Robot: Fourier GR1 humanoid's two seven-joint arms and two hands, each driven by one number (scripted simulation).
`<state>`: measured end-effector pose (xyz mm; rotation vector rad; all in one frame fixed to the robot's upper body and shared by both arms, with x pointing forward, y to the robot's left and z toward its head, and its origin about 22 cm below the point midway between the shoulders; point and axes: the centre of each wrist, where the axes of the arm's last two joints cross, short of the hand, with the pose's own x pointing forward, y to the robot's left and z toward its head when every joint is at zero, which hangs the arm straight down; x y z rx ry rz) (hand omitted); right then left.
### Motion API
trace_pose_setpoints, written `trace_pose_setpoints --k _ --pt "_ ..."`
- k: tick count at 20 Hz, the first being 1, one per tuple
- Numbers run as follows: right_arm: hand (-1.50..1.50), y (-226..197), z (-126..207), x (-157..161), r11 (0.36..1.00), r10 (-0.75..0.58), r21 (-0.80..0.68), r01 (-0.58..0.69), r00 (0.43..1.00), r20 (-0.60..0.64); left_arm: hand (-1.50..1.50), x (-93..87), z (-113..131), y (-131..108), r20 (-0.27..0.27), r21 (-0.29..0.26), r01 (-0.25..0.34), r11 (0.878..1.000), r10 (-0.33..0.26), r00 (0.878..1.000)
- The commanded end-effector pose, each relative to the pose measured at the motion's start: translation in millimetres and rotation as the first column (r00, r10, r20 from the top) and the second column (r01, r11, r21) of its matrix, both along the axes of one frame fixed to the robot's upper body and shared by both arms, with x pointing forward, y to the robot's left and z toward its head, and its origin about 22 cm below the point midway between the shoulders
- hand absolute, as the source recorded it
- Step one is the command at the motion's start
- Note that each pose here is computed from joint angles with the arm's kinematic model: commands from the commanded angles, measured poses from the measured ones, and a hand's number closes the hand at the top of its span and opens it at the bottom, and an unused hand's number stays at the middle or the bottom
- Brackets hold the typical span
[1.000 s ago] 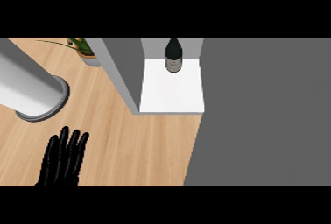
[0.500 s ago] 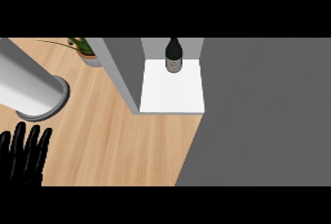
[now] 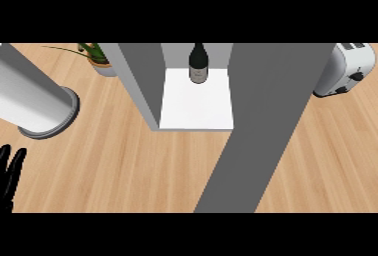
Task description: Pick up the wine, place it into the cabinet and close the cabinet
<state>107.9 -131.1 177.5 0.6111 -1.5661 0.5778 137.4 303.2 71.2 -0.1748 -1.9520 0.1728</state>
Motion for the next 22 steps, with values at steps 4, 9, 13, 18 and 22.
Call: trace_pose_setpoints --k 4,9,13,18,22 --pt "1.5 30.4 13.3 -27.0 0.991 0.099 0.085 -0.107 0.991 0.091 -1.5 8.1 10.3 23.6 0.003 0.008 0.031 0.999 -0.031 1.0" --pt "1.5 53.4 9.0 -5.0 0.997 0.057 0.048 -0.065 0.986 0.155 -1.5 23.9 22.5 28.0 0.004 -0.02 0.025 0.999 -0.025 1.0" --pt "1.5 66.0 12.1 -11.8 0.999 0.018 0.039 -0.025 0.982 0.187 -1.5 16.4 14.2 29.0 -0.001 -0.037 0.065 0.997 -0.065 0.998" --pt "1.5 79.9 20.9 16.7 1.0 -0.009 0.018 0.005 0.983 0.185 -1.5 32.5 22.0 28.8 -0.007 -0.043 0.075 0.996 -0.075 0.997" --pt "1.5 87.4 29.5 22.6 0.998 0.005 0.055 -0.014 0.985 0.17 -1.5 32.2 32.2 7.0 0.006 -0.056 0.097 0.994 -0.097 0.995"
